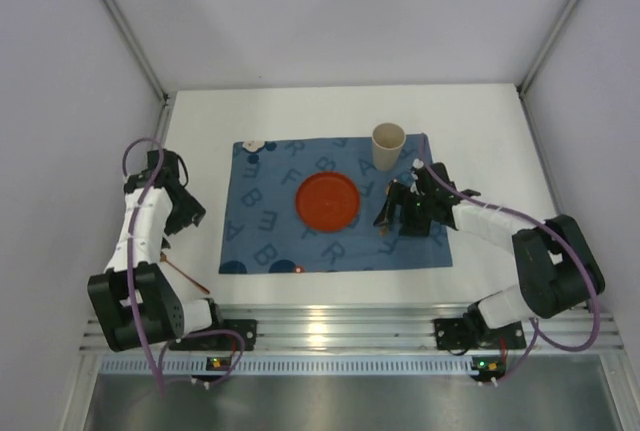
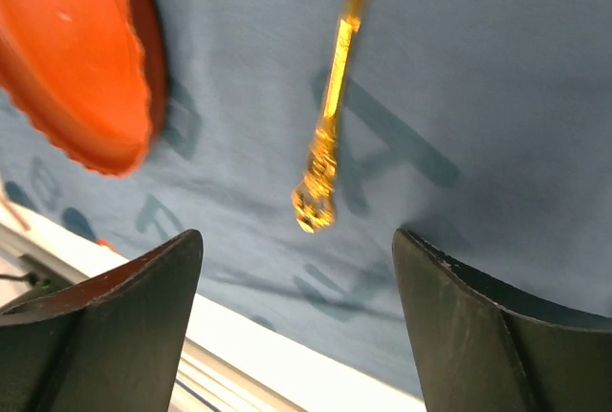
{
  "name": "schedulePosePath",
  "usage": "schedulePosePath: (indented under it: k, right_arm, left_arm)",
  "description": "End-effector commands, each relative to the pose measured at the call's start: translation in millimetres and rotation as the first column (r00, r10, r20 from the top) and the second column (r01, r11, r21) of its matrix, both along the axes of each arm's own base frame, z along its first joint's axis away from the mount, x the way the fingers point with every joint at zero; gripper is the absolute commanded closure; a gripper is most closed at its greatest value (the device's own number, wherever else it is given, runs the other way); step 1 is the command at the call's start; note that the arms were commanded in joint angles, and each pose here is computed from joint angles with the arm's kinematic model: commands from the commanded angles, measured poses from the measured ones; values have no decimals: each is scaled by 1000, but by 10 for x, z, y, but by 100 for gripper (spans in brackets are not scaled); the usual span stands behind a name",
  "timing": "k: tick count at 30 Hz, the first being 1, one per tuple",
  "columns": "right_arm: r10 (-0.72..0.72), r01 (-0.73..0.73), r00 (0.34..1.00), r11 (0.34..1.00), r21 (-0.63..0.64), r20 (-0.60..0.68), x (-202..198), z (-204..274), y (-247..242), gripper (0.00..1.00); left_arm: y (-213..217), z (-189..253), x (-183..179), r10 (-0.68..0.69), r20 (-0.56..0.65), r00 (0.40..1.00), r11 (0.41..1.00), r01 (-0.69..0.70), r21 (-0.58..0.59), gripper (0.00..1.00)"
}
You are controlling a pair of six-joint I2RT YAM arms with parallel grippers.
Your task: Set the dinner table for one person
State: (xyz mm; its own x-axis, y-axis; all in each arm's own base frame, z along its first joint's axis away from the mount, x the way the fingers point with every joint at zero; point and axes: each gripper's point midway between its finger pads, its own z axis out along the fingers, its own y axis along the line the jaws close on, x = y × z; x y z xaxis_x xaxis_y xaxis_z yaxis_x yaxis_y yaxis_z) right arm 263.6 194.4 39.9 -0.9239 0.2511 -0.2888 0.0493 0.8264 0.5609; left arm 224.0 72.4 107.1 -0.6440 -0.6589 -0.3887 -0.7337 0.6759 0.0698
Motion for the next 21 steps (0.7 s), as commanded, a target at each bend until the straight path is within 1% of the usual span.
schedulePosePath:
  k: [1,2,3,5,6,8,9,10,13,15,16,18,19,21]
  right_arm:
    - [-8,12,998,997,-70,62,61,260,-163,19]
    - [-4,10,996,998,-67,90,62,386,-177,18]
    - [4,2,997,996,-87,78,-1,421,-223,18]
    - [2,9,994,995,-102,106,13,580,-276,15]
    - [12,1,994,994,-112,110,-45,659,-314,15]
    - [10,6,990,993,-115,140,-45,827,-359,14]
    - [20,-4,992,991,-132,126,-99,835,-395,14]
    - [20,-1,990,991,-131,141,-82,920,-411,14]
    - [36,-15,990,987,-157,134,-122,1005,-463,14]
    - [38,-18,993,984,-179,112,-145,996,-499,14]
    - [35,-14,993,984,-178,115,-124,1023,-501,14]
    - [28,-7,993,984,-177,114,-115,1052,-508,14]
    - [21,0,993,985,-175,117,-94,1079,-511,14]
    - [10,12,993,985,-173,120,-80,1113,-523,14]
  left_arm:
    - [317,62,-138,155,-36,987,983,-150,107,14]
    - [358,37,-144,174,-42,984,979,-168,111,14]
    - [411,4,-173,202,-47,978,975,-196,102,14]
    - [457,-119,-208,239,-64,969,970,-235,69,14]
    - [486,-186,-239,277,-62,959,961,-276,19,15]
    - [493,-354,-280,321,-54,945,946,-323,-35,15]
    - [500,-414,-291,354,-43,934,931,-357,-75,15]
    - [505,-487,-281,366,-34,930,926,-368,-85,15]
    - [515,-617,-273,417,-27,908,903,-418,-103,15]
    - [543,-701,-221,439,1,898,893,-437,-108,16]
    - [508,-810,-288,445,-23,895,889,-445,-107,17]
    - [537,-914,-289,453,-11,892,887,-452,-93,18]
    - [509,-1020,-377,455,-42,889,885,-457,-85,18]
    - [511,-1122,-423,462,-55,885,882,-465,-74,19]
